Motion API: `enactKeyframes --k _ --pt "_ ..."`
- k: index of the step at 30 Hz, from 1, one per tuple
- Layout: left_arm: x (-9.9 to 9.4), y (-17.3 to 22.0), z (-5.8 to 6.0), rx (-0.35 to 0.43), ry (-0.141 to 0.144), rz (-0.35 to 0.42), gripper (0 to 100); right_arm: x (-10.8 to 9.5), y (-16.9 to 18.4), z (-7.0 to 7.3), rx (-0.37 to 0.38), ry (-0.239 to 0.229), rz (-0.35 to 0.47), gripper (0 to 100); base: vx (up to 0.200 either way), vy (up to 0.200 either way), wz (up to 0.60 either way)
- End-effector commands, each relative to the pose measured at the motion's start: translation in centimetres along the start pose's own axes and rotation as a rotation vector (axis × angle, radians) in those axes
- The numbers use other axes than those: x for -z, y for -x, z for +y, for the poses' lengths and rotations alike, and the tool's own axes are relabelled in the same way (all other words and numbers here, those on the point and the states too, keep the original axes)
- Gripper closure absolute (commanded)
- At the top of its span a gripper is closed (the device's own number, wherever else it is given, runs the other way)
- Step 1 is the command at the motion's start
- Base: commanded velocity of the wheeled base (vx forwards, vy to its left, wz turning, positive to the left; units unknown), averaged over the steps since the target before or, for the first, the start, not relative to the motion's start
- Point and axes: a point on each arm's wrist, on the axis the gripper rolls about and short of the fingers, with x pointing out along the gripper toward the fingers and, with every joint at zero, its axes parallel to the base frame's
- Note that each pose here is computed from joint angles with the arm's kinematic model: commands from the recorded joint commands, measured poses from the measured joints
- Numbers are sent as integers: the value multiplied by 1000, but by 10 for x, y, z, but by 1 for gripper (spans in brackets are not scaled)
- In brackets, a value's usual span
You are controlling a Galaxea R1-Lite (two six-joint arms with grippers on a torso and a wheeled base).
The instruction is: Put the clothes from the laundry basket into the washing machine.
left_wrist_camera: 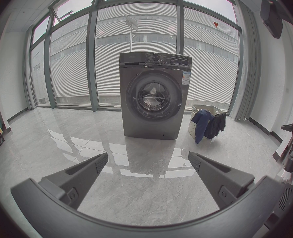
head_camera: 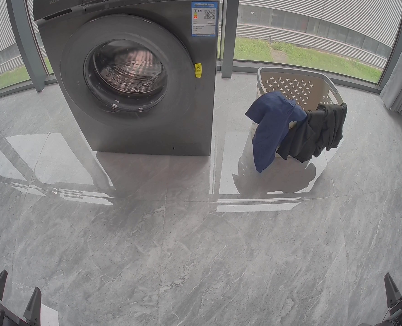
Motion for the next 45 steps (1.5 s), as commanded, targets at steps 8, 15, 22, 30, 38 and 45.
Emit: enactKeyframes --k 8,15,22,30,38,45 --pt "5 0 0 1 -2 -1 0 5 0 0 -5 -2 2 0 0 0 -75" --pt "5 0 0 1 -2 -1 0 5 0 0 -6 -2 2 0 0 0 -429" --pt "5 0 0 1 0 -1 0 5 0 0 -6 -1 2 0 0 -57 0" --pt "5 0 0 1 1 -1 0 5 0 0 -8 1 2 0 0 -200 0" --pt "5 0 0 1 1 -1 0 5 0 0 -9 1 2 0 0 -200 0" --pt "5 0 0 1 0 -1 0 5 0 0 -9 1 2 0 0 -171 0"
